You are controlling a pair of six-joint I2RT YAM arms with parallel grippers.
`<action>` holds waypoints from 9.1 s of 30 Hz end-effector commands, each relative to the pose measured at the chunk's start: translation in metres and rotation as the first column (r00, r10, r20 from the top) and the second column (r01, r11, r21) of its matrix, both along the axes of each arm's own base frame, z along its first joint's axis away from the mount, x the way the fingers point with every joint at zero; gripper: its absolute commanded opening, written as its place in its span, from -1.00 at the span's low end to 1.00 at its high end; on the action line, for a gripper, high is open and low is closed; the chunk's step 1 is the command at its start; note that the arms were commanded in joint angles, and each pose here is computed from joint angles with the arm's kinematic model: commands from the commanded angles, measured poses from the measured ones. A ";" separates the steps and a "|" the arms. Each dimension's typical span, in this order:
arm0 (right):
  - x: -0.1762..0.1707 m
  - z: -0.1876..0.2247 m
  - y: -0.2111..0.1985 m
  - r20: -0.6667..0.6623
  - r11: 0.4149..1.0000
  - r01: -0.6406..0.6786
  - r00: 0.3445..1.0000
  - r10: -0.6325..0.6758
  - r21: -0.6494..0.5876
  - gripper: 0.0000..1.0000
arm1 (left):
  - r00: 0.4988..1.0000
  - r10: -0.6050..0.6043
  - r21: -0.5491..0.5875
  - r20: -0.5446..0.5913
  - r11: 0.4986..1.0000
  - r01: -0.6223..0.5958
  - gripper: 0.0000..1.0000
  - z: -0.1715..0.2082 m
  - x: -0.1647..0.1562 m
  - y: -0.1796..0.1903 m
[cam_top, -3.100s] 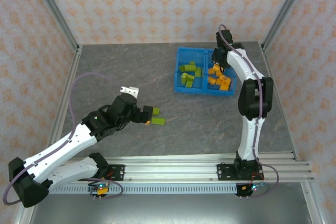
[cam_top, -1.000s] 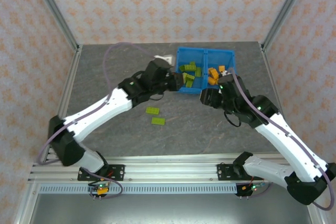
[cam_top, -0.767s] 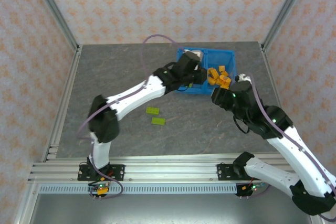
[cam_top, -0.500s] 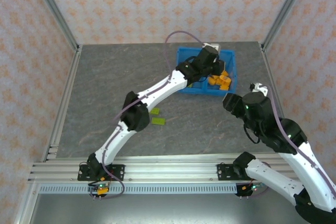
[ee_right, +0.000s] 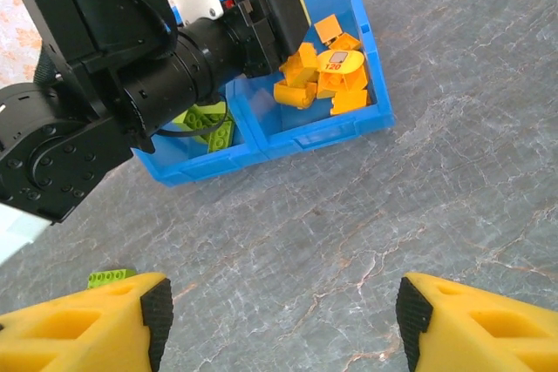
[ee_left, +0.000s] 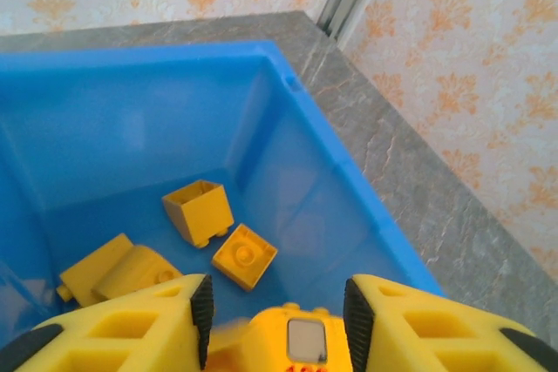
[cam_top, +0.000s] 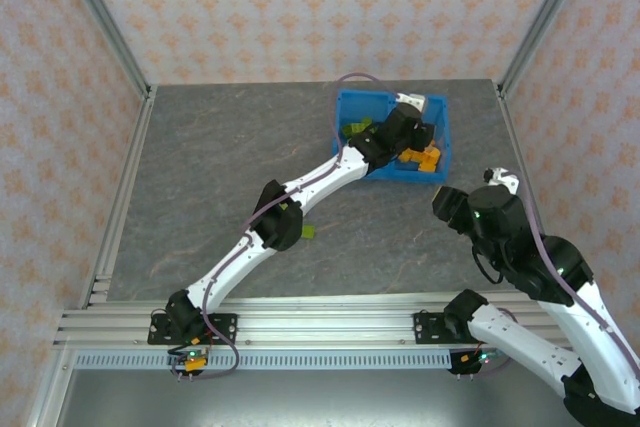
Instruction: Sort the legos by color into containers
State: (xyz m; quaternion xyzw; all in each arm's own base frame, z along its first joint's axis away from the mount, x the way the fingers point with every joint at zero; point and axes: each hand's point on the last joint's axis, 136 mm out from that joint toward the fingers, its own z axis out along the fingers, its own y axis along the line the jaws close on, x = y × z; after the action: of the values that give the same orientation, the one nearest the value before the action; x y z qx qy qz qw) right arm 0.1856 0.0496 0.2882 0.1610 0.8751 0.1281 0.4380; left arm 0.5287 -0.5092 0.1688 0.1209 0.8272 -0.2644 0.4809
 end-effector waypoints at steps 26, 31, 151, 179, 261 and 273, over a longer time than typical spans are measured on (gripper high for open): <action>0.065 -0.094 0.186 -0.399 0.841 -0.535 0.755 0.521 0.085 0.88 | 0.833 -0.465 0.517 0.301 0.813 0.267 0.98 0.188 -0.295 0.261; 0.084 -0.136 0.238 -0.522 0.840 -0.537 0.697 0.492 0.075 0.93 | 0.780 -0.619 0.666 0.089 0.620 0.416 0.99 0.117 -0.352 0.307; -0.011 -0.072 0.143 -0.484 0.765 -0.528 0.594 0.643 0.369 0.91 | 0.667 0.445 0.501 -0.598 0.857 -0.122 0.26 -0.164 -0.267 0.290; 0.009 -0.018 0.107 -0.279 0.881 -0.409 0.840 0.465 0.238 0.89 | 0.962 0.235 0.352 -0.141 0.920 -0.173 0.12 0.042 -0.057 0.153; 0.200 -0.194 -0.096 0.245 0.892 0.291 0.946 -0.214 -0.346 0.98 | 0.655 0.680 0.320 0.329 0.572 -0.755 1.00 -0.022 -0.202 0.524; 0.200 -0.195 -0.094 0.240 0.892 0.282 0.949 -0.205 -0.352 0.98 | 0.681 0.686 0.283 0.255 0.621 -0.731 1.00 -0.071 -0.144 0.549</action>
State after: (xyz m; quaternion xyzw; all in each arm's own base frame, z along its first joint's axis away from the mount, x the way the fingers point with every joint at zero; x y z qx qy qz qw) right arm 0.3785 -0.0563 0.0868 0.1871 0.8075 -0.1060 0.5493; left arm 0.3688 0.0288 0.0797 -0.0786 0.8418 0.1480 0.5132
